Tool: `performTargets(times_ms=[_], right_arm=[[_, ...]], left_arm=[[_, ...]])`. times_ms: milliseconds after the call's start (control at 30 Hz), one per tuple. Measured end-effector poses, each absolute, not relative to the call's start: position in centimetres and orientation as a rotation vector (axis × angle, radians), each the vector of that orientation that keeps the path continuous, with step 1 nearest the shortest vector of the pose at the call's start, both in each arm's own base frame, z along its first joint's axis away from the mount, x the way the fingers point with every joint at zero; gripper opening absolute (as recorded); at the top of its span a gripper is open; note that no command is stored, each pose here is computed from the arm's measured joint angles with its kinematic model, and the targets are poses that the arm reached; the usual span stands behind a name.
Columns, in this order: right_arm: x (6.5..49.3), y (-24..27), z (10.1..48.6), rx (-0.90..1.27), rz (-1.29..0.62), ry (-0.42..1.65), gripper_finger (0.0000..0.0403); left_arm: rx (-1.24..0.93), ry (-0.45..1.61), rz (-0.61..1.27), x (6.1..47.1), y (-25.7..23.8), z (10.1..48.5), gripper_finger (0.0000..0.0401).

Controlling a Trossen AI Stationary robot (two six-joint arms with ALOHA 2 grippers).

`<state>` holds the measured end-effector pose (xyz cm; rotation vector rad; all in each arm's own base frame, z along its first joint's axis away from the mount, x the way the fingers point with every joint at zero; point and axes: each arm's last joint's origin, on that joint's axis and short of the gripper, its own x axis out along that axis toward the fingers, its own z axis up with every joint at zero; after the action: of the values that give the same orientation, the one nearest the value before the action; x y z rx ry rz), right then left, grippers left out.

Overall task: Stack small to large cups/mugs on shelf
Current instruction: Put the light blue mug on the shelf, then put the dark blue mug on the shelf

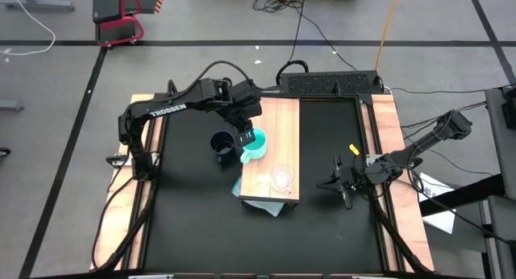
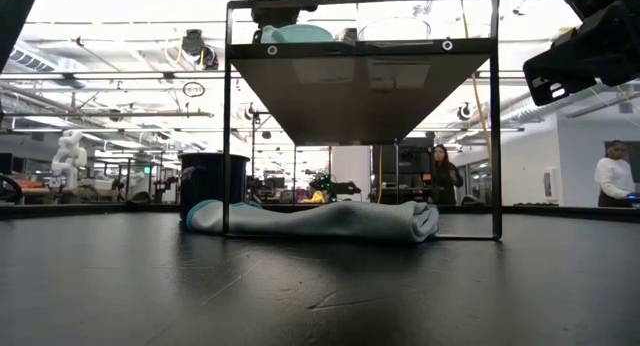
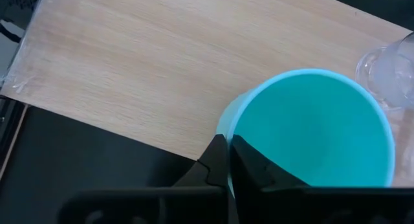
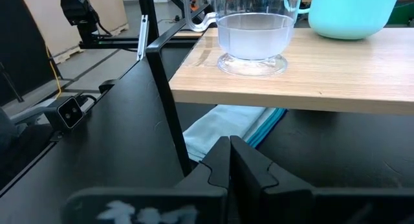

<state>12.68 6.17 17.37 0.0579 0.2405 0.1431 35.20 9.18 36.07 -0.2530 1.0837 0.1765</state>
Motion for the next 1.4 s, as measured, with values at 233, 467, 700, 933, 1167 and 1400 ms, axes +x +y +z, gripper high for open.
performTargets(times_ms=[233, 467, 700, 933, 1167, 1400], right_arm=[[12.7, 6.2, 17.4, 0.058, 0.143, 0.241, 0.0], [12.7, 6.2, 17.4, 0.058, 0.143, 0.241, 0.0], [12.7, 6.2, 17.4, 0.058, 0.143, 0.24, 0.0], [12.7, 6.2, 17.4, 0.058, 0.143, 0.241, 0.0], [12.7, 6.2, 17.3, 0.057, 0.143, 0.243, 0.0], [12.8, 6.3, 17.0, 0.048, 0.141, 0.266, 0.0]], left_arm=[[-0.228, 1.091, 0.191, 35.3, 8.7, 36.0, 0.001], [-0.187, 1.1, 0.146, 35.5, 7.7, 36.0, 0.0027], [-0.165, 1.108, 0.155, 35.6, 7.5, 35.9, 0.0077], [-0.167, 1.092, 0.158, 35.7, 7.5, 35.9, 0.0101], [-0.161, 1.043, 0.156, 36.0, 7.5, 36.6, 0.0129], [-0.145, 0.991, 0.145, 36.1, 7.1, 37.9, 0.0147]])
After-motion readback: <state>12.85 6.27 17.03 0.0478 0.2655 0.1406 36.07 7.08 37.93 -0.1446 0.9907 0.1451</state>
